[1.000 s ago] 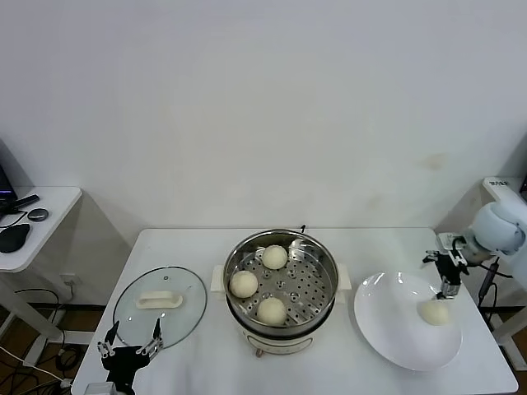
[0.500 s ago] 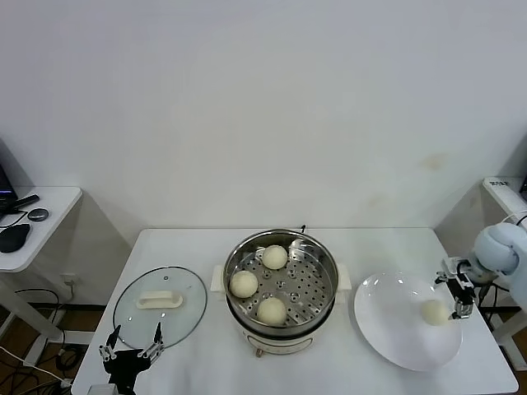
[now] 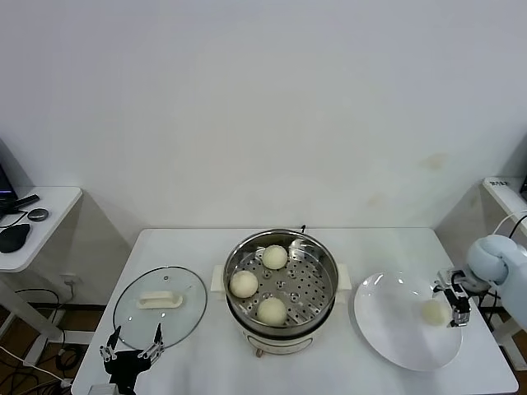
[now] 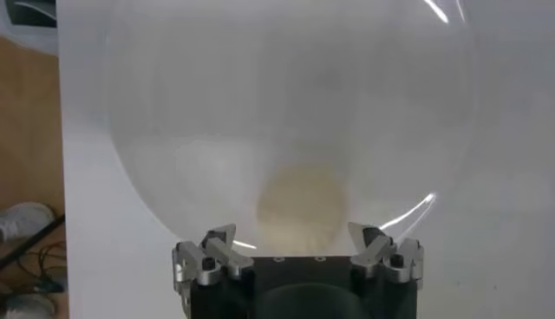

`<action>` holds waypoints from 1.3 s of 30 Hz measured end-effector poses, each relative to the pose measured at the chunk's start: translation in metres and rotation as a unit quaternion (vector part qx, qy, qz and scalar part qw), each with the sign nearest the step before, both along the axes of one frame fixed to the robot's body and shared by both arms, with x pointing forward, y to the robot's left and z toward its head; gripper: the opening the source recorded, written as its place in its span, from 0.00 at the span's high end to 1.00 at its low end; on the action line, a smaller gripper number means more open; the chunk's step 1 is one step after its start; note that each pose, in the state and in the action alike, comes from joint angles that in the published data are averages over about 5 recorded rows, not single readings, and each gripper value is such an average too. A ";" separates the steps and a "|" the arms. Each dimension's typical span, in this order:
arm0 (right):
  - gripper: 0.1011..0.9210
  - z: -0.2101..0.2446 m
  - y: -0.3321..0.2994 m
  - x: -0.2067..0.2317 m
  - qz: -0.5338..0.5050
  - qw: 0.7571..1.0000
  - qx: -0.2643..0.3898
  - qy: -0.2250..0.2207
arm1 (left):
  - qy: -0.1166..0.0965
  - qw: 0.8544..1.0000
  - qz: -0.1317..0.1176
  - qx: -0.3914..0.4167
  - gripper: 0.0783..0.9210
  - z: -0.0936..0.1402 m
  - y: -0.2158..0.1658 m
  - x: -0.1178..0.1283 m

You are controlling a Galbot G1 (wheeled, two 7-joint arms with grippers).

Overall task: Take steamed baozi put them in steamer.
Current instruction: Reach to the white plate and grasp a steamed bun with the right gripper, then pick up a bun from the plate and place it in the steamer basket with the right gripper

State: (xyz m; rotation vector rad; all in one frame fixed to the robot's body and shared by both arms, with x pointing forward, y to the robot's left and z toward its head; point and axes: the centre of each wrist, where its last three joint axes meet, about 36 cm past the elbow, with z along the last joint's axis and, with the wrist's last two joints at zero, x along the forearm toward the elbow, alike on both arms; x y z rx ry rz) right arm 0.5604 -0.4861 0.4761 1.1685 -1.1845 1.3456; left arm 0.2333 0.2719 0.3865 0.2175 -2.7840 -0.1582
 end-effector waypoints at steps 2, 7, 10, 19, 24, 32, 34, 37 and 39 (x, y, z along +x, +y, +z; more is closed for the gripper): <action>0.12 -0.003 0.001 0.001 0.000 1.000 0.001 -0.002 | 0.000 1.000 0.000 0.000 0.12 0.000 0.000 0.000; 0.12 -0.010 0.003 0.001 -0.003 1.000 0.002 -0.004 | -0.001 1.000 0.000 0.001 0.12 0.000 0.000 0.001; 0.12 -0.014 0.003 0.000 -0.007 1.000 0.001 -0.004 | 0.000 1.000 0.000 -0.001 0.12 -0.001 0.000 0.001; 0.13 -0.022 0.004 0.001 -0.017 1.000 0.002 -0.011 | -0.001 1.000 0.001 -0.001 0.12 -0.002 0.000 0.002; 0.18 -0.025 0.006 0.001 -0.018 1.000 0.001 -0.010 | -0.002 1.000 0.001 -0.001 0.12 -0.001 0.000 0.003; 0.41 -0.023 0.008 0.002 -0.023 1.000 0.000 -0.010 | -0.003 1.000 0.002 -0.002 0.12 -0.002 0.000 0.004; 0.46 -0.021 0.008 0.003 -0.024 1.000 0.000 -0.011 | -0.003 1.000 0.003 -0.002 0.12 -0.002 0.000 0.004; 0.54 -0.017 0.008 0.004 -0.028 1.000 0.001 -0.012 | -0.004 1.000 0.002 -0.003 0.12 -0.002 -0.001 0.005; 0.56 -0.013 0.008 0.005 -0.030 0.999 0.003 -0.013 | -0.005 1.000 0.003 -0.003 0.12 -0.002 -0.001 0.006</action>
